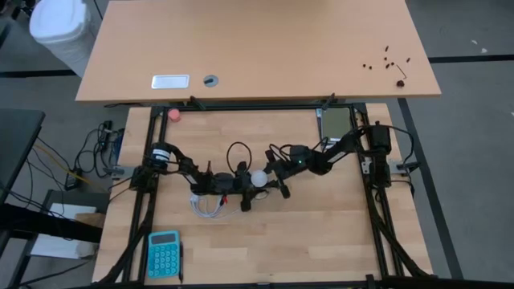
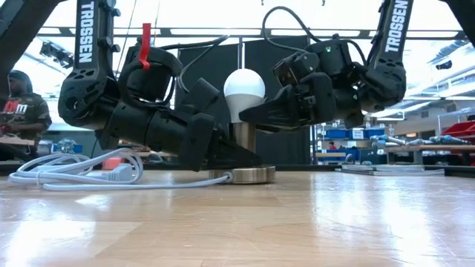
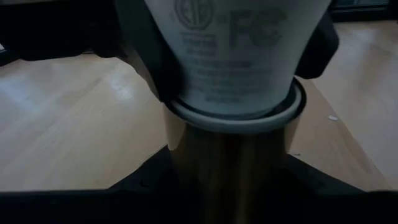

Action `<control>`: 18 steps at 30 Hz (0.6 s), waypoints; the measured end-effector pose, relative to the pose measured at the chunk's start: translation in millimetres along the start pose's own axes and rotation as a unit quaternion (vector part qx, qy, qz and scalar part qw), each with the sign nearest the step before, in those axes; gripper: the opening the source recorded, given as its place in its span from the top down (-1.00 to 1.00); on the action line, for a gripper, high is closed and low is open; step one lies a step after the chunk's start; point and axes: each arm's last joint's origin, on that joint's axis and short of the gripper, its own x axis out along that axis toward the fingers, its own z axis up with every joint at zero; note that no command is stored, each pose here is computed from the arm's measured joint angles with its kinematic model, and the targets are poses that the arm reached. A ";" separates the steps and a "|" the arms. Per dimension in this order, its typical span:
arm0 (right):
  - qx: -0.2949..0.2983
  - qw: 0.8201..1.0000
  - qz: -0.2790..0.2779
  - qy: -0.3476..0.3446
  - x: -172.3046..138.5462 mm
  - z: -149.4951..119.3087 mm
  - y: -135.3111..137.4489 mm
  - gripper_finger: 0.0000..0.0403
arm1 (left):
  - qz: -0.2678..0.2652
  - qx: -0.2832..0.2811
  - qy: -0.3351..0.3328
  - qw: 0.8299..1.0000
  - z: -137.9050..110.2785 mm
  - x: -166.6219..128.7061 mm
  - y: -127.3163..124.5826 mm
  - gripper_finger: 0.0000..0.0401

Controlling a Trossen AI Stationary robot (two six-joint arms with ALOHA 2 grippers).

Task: Screw lightbulb
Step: Remove the lightbulb from the lamp

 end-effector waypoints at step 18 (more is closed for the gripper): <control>0.062 0.991 -0.113 0.029 2.6 28.1 30.6 -0.52 | 0.007 -0.001 0.002 1.000 -0.8 -1.3 0.7 0.09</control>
